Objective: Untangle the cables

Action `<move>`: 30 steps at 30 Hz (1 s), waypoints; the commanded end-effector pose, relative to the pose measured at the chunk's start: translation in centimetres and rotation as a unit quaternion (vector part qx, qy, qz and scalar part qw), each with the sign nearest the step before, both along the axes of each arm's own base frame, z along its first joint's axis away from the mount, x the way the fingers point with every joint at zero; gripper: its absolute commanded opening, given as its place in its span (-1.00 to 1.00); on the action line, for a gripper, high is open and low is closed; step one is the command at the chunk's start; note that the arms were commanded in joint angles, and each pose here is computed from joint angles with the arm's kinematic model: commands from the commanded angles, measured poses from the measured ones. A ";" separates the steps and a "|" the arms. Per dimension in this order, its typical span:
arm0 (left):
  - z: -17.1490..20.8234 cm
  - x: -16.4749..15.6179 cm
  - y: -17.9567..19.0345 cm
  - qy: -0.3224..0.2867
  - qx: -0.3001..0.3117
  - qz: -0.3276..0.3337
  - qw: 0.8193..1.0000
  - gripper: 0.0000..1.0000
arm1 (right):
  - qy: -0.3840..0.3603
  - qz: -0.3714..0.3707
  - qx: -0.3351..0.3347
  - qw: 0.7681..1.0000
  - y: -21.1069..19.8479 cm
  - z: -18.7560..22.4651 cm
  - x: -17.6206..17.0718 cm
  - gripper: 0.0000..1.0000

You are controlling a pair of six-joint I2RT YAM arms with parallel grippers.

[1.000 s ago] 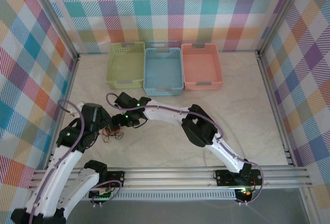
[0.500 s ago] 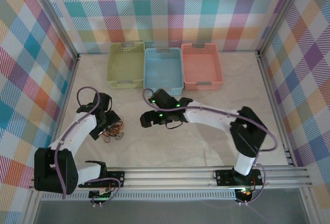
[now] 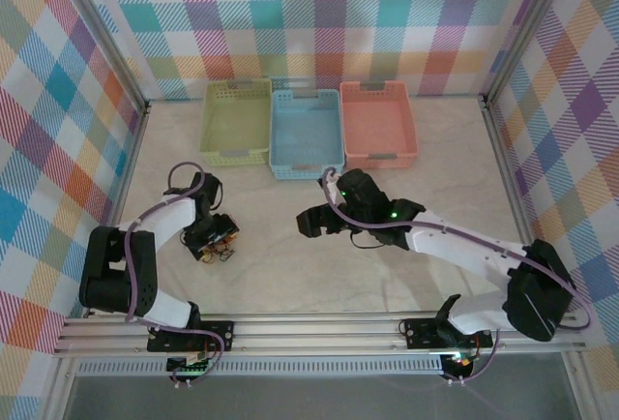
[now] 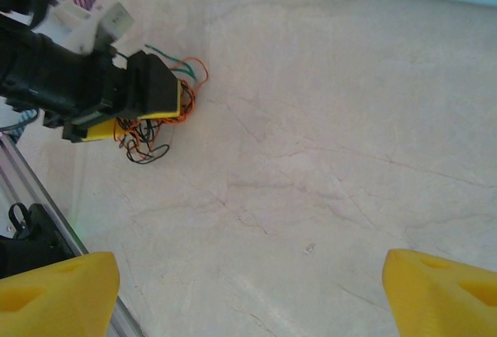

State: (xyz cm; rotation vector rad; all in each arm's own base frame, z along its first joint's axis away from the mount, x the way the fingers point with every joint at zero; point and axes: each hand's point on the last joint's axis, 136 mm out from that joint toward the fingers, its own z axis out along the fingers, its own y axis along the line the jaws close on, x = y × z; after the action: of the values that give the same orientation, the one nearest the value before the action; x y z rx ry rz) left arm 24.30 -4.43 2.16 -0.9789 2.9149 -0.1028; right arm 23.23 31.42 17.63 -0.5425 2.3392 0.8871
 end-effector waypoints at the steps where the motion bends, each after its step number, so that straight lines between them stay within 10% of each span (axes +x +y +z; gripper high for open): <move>1: 0.7 1.6 -3.2 -0.014 -0.011 -0.045 0.999 0.48 | -0.044 -0.020 0.017 0.999 -1.5 1.4 1.2 0.77; 11: 0.3 2.9 -15.0 -0.023 0.006 -0.192 0.981 -0.33 | -0.056 -0.096 0.030 0.993 -6.0 1.4 3.4 0.79; 20: 1.6 0.1 -25.3 -0.048 -0.007 -0.324 0.945 -0.50 | -0.064 -0.146 0.045 0.986 -8.6 1.5 4.8 0.79; 25: 1.5 -0.3 -25.7 -0.047 -0.016 -0.334 0.941 -0.44 | -0.069 -0.159 0.049 0.984 -9.4 1.6 5.0 0.79; 30: 2.8 -0.7 -25.7 -0.067 -0.034 -0.347 0.935 0.04 | -0.068 -0.164 0.047 0.983 -9.8 1.4 5.3 0.79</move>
State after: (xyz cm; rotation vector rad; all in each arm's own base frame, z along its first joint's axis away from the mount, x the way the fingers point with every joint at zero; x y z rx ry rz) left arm 25.28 -29.70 3.53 0.0045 2.9960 -0.2522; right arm 27.25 22.03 17.41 -0.2201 2.2471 0.7650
